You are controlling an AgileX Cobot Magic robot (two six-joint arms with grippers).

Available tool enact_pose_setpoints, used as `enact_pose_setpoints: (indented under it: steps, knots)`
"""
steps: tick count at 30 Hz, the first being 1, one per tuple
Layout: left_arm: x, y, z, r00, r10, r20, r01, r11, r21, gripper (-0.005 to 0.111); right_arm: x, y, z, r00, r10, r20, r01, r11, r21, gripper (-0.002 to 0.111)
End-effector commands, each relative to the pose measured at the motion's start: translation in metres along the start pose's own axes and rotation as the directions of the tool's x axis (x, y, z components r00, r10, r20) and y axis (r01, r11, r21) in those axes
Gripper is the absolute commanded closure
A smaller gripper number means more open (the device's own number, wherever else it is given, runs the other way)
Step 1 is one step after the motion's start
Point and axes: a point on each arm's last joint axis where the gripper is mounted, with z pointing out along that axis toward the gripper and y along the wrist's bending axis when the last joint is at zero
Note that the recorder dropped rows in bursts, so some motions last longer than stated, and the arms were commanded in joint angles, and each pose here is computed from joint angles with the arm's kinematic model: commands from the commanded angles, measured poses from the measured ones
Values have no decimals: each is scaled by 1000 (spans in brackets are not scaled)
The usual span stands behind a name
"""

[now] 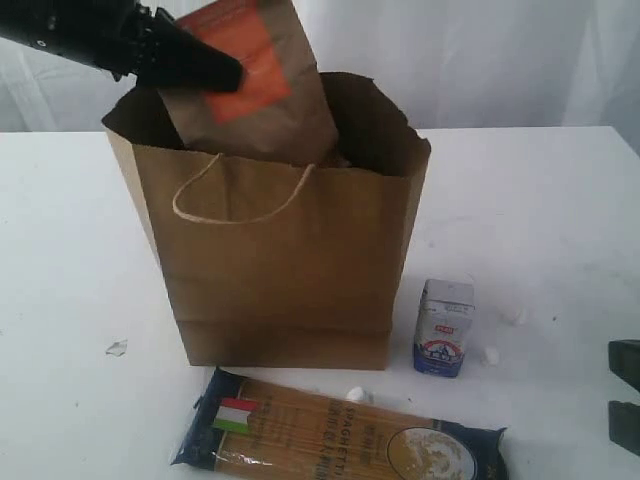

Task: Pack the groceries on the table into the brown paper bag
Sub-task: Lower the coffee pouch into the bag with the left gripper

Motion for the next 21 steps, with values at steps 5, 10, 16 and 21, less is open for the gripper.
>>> enact_pose_setpoints:
  steps: [5, 10, 16, 21]
  knots:
    - [5, -6, 7, 1000, -1, -24, 3, 994, 110, 47, 0, -1, 1, 1000, -7, 7, 7, 1000, 10, 108]
    - [4, -6, 7, 1000, -2, -18, 4, 994, 111, 42, 0, -1, 1, 1000, -7, 7, 7, 1000, 10, 108]
    - [0, -4, 7, 999, -13, 31, 10, 997, 82, 42, 0, -1, 1, 1000, -7, 7, 7, 1000, 10, 108]
    - [-13, 6, 6, 986, -25, 164, 29, 999, -22, 42, 0, -1, 1, 1000, -7, 7, 7, 1000, 10, 108]
